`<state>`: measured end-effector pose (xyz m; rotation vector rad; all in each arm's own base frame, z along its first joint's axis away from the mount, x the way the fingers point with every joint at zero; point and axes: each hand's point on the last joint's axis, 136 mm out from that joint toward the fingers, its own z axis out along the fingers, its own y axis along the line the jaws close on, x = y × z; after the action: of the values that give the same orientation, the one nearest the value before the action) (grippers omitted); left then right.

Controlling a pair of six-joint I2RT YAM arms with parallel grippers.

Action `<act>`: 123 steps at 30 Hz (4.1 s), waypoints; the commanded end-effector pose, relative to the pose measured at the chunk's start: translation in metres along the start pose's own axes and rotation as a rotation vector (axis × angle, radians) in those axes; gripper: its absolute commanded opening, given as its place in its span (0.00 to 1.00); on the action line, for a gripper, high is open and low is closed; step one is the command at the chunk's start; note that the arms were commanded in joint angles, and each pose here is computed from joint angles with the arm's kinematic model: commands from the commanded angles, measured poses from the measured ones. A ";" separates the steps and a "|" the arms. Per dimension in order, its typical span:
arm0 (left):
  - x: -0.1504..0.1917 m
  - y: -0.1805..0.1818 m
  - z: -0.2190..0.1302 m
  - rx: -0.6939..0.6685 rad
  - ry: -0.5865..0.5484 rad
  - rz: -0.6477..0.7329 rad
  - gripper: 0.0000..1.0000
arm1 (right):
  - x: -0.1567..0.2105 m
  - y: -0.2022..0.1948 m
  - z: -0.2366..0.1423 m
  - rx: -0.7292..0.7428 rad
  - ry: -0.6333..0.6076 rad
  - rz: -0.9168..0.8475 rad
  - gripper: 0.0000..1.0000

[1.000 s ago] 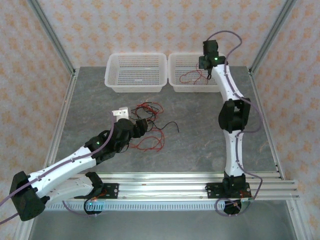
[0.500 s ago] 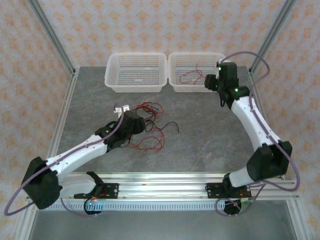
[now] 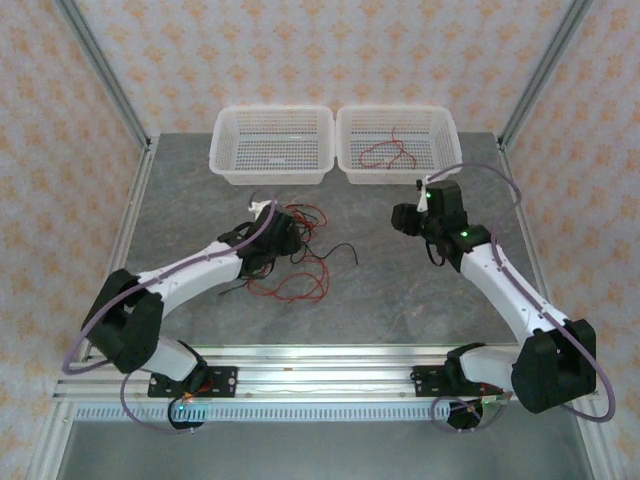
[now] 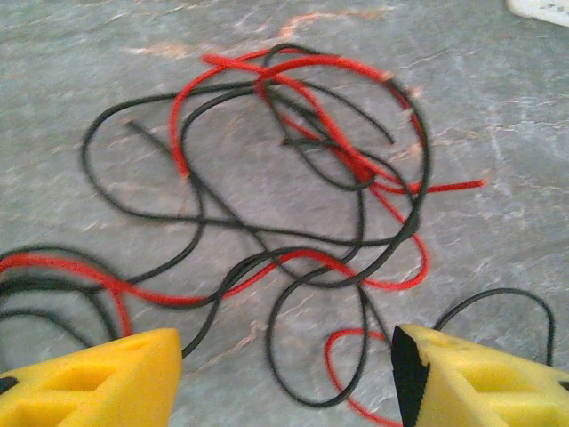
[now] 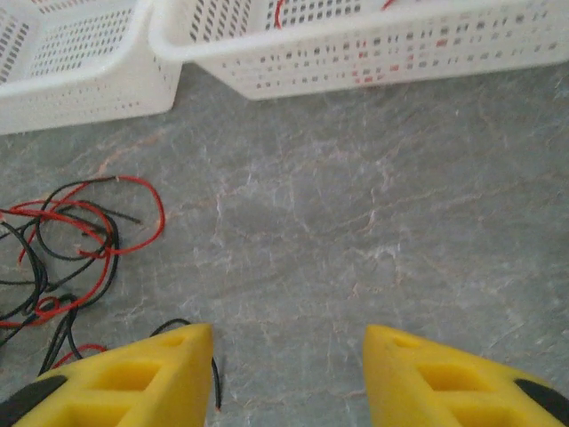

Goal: Untangle the cables

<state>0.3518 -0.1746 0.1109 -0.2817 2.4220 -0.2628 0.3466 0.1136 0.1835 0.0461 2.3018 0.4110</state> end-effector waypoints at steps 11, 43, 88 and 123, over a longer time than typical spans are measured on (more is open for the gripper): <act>-0.051 -0.045 0.062 -0.067 -0.037 0.101 0.61 | -0.012 0.006 -0.013 -0.025 -0.072 0.041 0.46; -0.088 -0.137 -0.076 0.229 -0.156 0.108 0.00 | 0.003 0.072 -0.010 -0.440 -0.018 0.123 0.43; -0.214 -0.175 -0.290 0.476 -0.534 0.115 0.00 | 0.142 0.120 0.165 -0.344 0.309 0.297 0.37; -0.380 -0.091 -0.302 0.018 -1.147 0.039 0.00 | 0.106 0.124 0.081 -0.348 0.203 0.159 0.45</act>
<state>0.4363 -0.1264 0.5923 -0.2663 1.3397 -0.0977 0.3279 0.2766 0.0912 0.0473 2.3983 0.9776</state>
